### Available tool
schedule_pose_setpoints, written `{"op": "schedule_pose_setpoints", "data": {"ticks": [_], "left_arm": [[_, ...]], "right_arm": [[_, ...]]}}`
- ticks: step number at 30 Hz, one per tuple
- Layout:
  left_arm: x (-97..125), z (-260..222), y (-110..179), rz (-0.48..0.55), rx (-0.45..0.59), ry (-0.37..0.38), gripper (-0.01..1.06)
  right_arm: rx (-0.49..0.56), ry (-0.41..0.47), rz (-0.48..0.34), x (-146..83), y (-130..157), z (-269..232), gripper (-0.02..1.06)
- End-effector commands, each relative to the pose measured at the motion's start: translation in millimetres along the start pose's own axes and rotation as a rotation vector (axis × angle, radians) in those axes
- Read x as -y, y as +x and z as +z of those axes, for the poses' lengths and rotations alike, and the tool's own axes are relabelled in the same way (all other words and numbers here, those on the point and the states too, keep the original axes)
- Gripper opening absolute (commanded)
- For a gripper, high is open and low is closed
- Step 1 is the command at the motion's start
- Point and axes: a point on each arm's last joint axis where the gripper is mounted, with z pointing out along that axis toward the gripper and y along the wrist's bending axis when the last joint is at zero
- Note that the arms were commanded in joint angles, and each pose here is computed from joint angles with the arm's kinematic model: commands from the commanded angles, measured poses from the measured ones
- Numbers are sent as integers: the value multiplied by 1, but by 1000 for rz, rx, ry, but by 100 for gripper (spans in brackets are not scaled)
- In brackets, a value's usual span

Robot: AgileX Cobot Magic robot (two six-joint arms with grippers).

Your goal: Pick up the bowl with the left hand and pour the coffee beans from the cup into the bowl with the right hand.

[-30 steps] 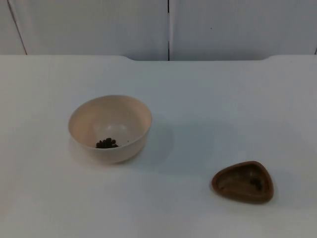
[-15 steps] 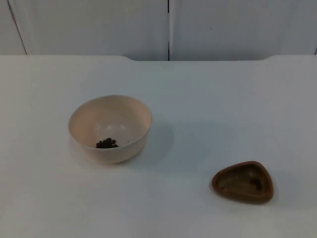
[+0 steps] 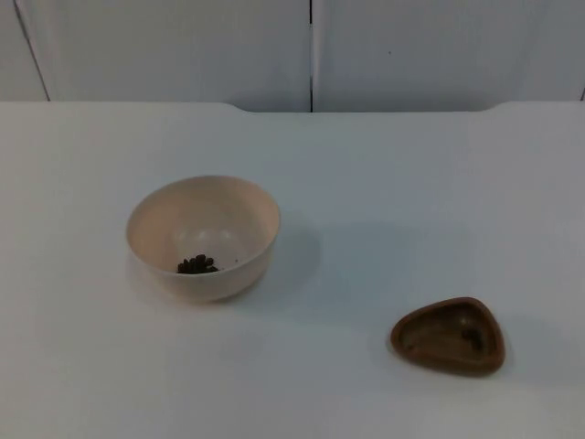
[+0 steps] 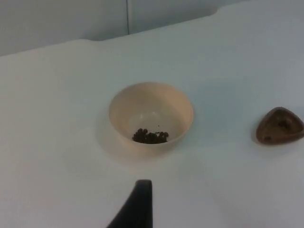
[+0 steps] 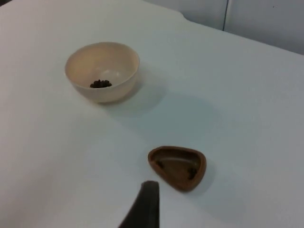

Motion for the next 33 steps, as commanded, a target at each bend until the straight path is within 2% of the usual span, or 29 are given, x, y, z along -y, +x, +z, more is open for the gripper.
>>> {"op": "schedule_pose_setpoints", "data": {"ticks": [1, 6, 10, 13, 18, 23, 26, 31, 33], "left_arm": [[1, -2, 6, 11, 15, -6, 94], [4, -12, 11, 27, 63, -13, 94], [5, -16, 17, 44, 43, -24, 94], [3, -18, 21, 54, 22, -54, 94], [-4, -28, 29, -33, 60, -173, 94], [-8, -34, 33, -30, 85, -238, 94], [-9, -33, 34, -54, 85, -243, 94], [-13, -19, 43, -68, 51, -249, 94], [-16, -9, 52, -83, -1, -246, 94]], "right_arm": [[-16, -9, 1, -2, 5, -5, 82], [46, -7, -5, -3, 11, -19, 82], [85, -5, -9, -4, 14, -26, 82], [101, -4, -11, -5, 16, -30, 82], [91, -12, -15, -7, 26, -38, 82], [143, -15, -17, -8, 32, -47, 82], [159, -16, -18, -9, 34, -50, 82], [128, -21, -19, -9, 38, -50, 82], [84, -29, -4, -10, 42, -50, 82]]}}
